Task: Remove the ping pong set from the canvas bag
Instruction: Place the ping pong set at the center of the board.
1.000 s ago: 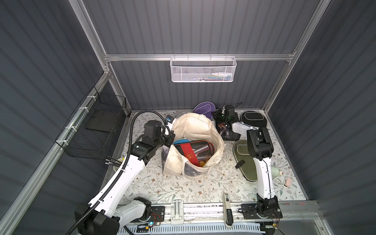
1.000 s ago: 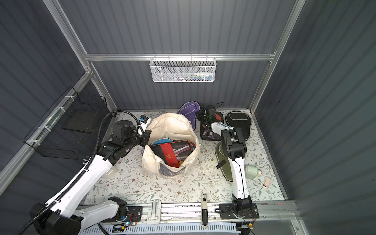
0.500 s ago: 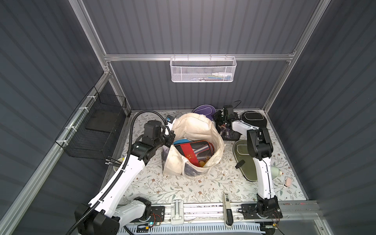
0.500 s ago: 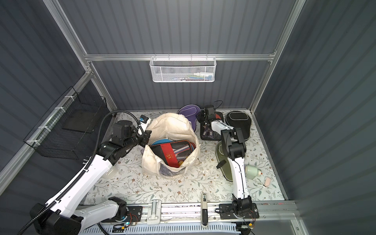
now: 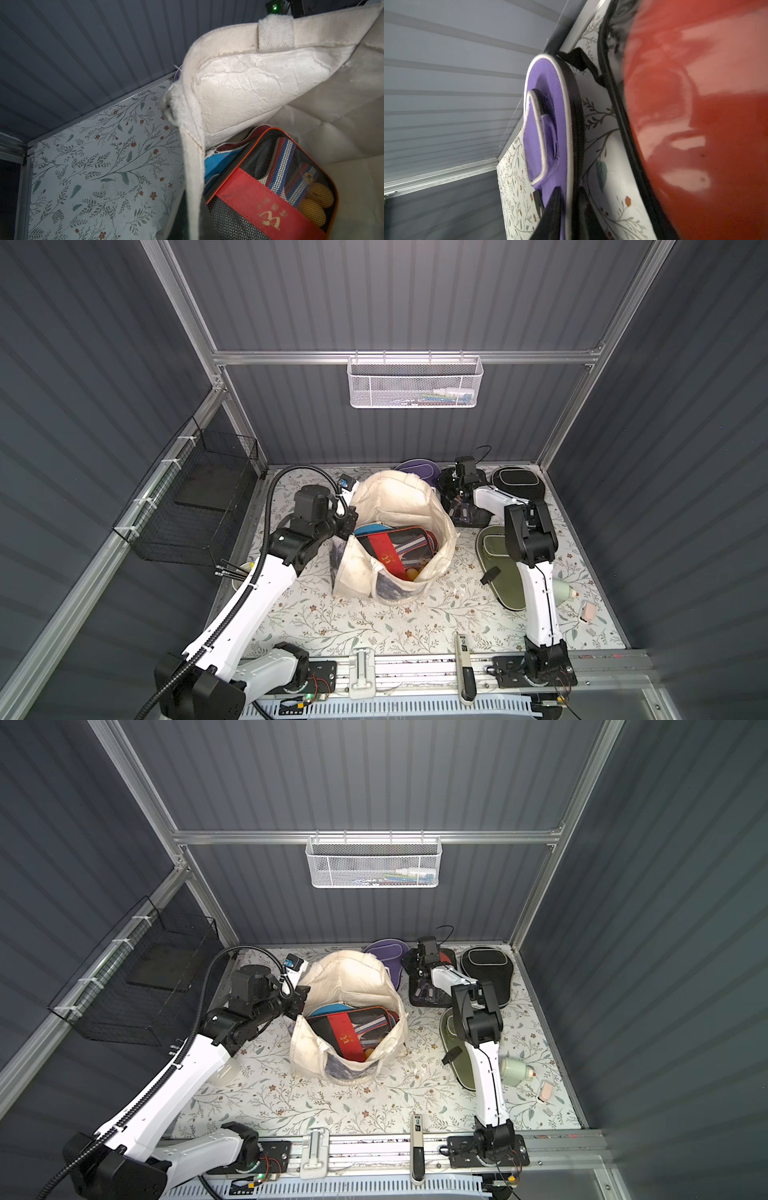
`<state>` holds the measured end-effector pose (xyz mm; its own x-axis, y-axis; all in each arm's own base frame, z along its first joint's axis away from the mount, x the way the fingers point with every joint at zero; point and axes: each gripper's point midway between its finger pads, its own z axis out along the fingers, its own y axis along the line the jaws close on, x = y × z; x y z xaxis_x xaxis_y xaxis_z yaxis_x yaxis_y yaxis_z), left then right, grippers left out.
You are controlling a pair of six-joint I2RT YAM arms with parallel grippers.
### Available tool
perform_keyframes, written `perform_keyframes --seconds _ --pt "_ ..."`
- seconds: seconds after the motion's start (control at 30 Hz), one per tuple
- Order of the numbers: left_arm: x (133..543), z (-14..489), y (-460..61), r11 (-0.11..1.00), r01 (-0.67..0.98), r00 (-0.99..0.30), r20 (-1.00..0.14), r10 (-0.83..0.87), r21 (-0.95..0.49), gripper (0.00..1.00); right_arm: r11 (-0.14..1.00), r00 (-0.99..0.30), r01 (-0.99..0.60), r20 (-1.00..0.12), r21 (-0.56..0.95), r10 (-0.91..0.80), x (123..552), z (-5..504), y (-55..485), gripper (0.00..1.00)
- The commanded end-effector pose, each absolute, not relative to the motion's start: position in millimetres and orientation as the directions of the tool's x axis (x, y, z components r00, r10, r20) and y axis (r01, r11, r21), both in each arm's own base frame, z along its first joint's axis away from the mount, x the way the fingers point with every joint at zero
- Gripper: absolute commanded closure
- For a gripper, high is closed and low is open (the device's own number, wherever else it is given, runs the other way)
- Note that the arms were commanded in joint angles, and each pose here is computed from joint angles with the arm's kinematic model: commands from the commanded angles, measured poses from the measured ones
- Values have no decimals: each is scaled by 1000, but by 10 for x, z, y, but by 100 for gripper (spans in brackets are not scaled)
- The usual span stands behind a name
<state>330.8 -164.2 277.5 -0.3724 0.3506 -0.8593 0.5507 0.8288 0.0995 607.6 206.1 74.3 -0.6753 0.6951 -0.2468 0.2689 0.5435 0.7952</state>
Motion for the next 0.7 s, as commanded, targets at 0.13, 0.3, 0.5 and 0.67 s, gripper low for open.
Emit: perform_keyframes --seconds 0.13,0.3,0.5,0.67 --pt "3402 3293 -1711 829 547 -229 -933 276 111 100 595 -701 130 -351 793 621 5944 1477 2095 47" --pt "3372 3318 -1713 825 553 -207 -940 272 117 100 609 -732 81 -368 789 574 5692 1746 2072 13" --pt "3328 3433 -1709 823 556 -179 -949 259 119 100 644 -750 -168 -521 746 408 5101 2356 2088 1" --pt "3276 3497 -1721 816 566 -163 -956 246 113 100 682 -736 -368 -646 632 202 4223 2839 2028 1"
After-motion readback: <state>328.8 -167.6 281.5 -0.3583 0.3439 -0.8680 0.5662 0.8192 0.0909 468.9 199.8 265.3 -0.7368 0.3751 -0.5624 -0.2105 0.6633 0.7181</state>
